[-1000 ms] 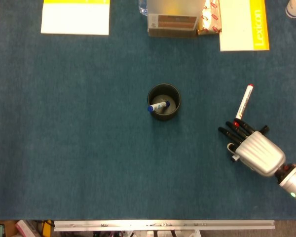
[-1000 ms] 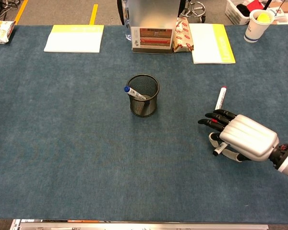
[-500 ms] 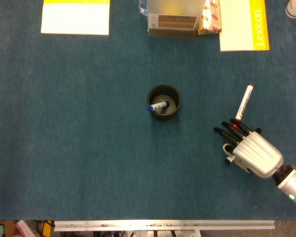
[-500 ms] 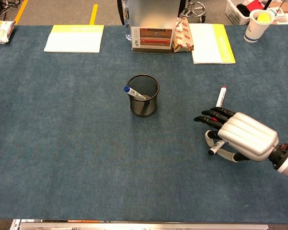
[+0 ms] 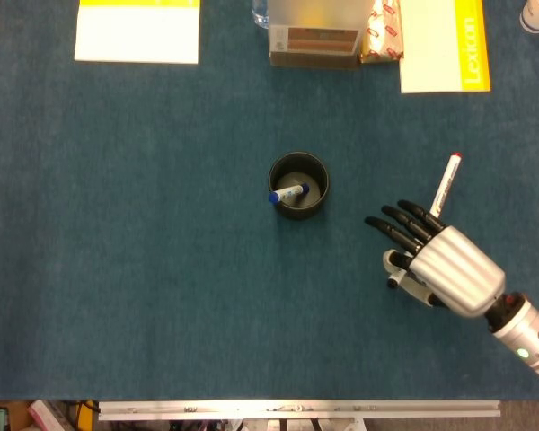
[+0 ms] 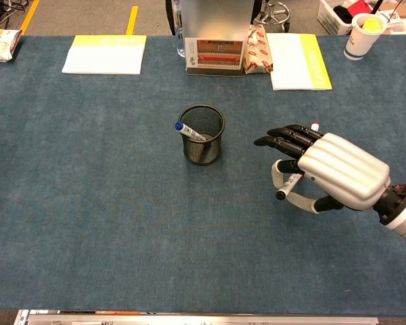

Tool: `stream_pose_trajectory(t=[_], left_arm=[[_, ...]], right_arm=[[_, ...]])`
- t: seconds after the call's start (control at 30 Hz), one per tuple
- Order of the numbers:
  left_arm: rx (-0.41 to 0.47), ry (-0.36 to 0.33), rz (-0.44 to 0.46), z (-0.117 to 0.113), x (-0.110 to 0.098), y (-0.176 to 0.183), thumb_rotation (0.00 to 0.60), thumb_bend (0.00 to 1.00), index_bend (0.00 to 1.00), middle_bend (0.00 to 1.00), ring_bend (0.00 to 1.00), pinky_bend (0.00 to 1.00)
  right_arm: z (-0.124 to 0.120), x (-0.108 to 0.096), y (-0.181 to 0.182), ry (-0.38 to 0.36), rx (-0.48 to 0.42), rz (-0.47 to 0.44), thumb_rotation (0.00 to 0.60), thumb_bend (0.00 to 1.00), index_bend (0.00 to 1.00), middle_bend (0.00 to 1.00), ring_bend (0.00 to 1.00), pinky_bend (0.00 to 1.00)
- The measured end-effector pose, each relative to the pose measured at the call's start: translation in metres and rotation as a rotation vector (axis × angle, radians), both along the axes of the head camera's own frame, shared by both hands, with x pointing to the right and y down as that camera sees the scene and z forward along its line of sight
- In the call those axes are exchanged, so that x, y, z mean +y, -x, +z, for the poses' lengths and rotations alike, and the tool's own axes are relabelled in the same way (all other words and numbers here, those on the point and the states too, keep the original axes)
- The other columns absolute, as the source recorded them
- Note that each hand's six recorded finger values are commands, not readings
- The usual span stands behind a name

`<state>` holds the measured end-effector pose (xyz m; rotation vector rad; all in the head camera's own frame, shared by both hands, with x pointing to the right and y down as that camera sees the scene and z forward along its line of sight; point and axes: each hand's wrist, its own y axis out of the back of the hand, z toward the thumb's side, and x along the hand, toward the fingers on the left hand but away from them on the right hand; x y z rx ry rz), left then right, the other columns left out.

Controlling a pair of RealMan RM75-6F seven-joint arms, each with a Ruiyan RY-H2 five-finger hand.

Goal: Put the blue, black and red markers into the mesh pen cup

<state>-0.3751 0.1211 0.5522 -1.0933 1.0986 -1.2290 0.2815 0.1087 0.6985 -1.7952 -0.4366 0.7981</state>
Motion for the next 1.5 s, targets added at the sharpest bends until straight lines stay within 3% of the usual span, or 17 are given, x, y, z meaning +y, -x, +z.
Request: stream_pose_trajectory(t=[0.17,1.03,1.5], left_arm=[[0.003,-0.004,-0.002,-0.001,0.000,0.000,0.600,0.24,0.39,0.06,0.00,0.12],[0.003,0.000,-0.008,-0.002,0.001,0.001,0.600,0.24,0.39,0.06,0.00,0.12],[-0.004,0.011,-0.006,0.001,0.003,-0.001,0.600,0.24,0.39,0.06,0.00,0.12]], right_arm=[[-0.005,-0.008,0.013,0.001,-0.059,0.009,0.600,0.31,0.58,0.13,0.08,0.11],[-0.016,-0.050,0.083,0.188,-0.500,0.115,0.600,0.32,0.59,0.14,0.08,0.11],[-0.027,-0.067,0.096,0.205,-0.612,0.159,0.600,0.32,0.59,0.14,0.08,0.11]])
